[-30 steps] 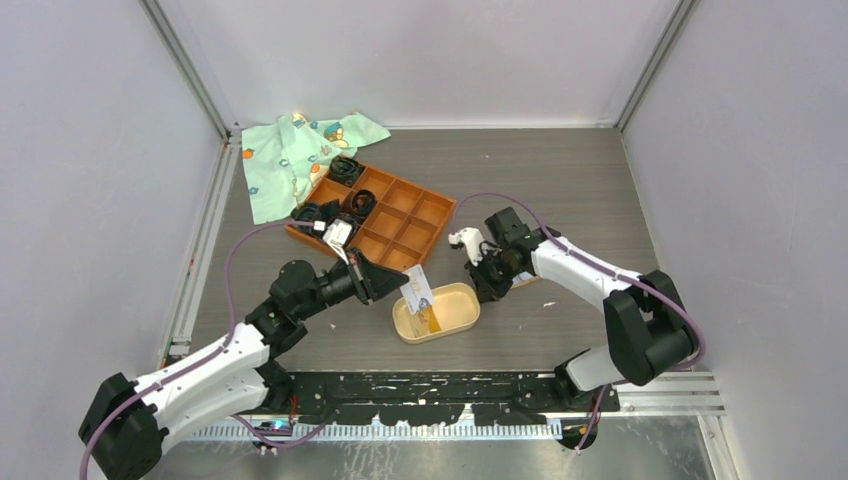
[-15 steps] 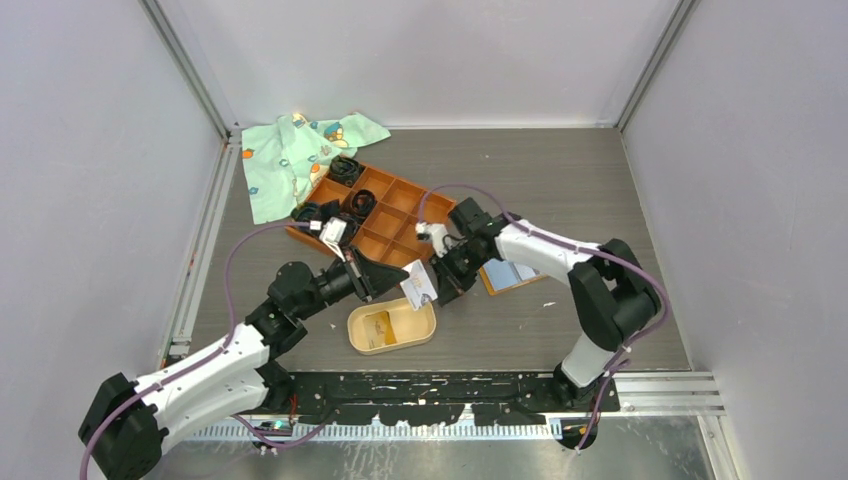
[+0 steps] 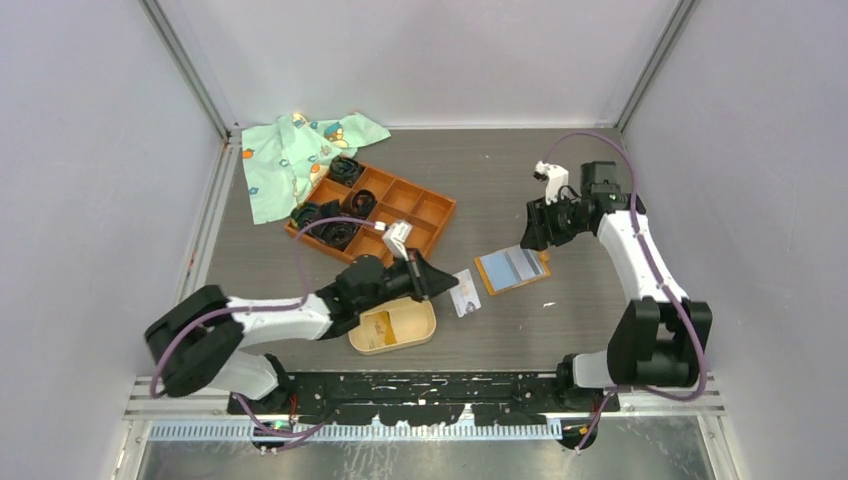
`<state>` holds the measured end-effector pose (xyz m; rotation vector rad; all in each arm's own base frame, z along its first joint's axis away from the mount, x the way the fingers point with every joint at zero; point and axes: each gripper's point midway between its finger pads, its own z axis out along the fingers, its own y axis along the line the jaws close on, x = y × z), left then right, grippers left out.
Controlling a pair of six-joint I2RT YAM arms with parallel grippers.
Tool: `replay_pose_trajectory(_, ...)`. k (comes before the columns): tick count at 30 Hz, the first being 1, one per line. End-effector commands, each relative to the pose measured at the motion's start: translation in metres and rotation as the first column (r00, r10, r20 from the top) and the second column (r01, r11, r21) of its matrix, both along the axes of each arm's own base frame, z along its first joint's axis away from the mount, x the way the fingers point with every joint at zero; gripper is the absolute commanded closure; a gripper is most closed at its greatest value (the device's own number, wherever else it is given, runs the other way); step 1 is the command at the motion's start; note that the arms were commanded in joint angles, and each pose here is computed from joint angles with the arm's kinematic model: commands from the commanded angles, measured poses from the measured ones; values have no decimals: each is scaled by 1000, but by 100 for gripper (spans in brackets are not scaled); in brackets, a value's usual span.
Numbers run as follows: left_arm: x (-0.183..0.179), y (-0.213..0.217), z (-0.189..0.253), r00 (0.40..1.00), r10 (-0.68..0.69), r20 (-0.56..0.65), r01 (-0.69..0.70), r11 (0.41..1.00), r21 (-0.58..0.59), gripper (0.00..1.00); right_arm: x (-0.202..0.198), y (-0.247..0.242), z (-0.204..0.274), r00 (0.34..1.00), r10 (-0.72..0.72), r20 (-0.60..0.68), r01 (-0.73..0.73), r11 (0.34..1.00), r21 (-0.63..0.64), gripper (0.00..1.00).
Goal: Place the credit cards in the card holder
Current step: Insert the credit card into the card holder.
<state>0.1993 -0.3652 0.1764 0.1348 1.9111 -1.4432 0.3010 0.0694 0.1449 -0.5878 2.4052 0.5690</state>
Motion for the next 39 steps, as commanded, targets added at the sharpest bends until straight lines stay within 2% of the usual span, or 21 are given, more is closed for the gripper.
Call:
replay_pose_trajectory(1, 35, -31, 19, 989, 143, 44, -139, 987, -83, 100, -1, -26, -24, 987, -17, -160, 23, 999, 36, 38)
replay_pose_trajectory(8, 68, -62, -5, 974, 225, -34, -228, 969, -93, 100, 16, -56, -54, 975, -75, -207, 75, 997, -11, 28)
replay_pose_trajectory(16, 94, -89, -33, 953, 277, -121, -282, 959, -26, 100, 28, -65, -87, 957, -93, -274, 82, 995, -51, 28)
replay_pose_trajectory(22, 103, -100, -47, 947, 291, -136, -292, 956, 7, 100, 35, -63, -101, 946, -77, -315, 64, 997, -53, 30)
replay_pose_trajectory(30, 121, -100, -61, 936, 328, -125, -325, 945, 47, 100, 21, -44, -113, 918, 23, -395, -33, 999, -18, 39)
replay_pose_trajectory(36, 126, -94, -68, 930, 333, -156, -330, 943, 44, 100, 9, -37, -118, 898, 63, -435, -76, 997, -14, 50)
replay_pose_trajectory(39, 124, -90, -70, 927, 332, -175, -329, 943, 49, 100, 5, -33, -119, 890, 80, -449, -93, 996, -9, 51)
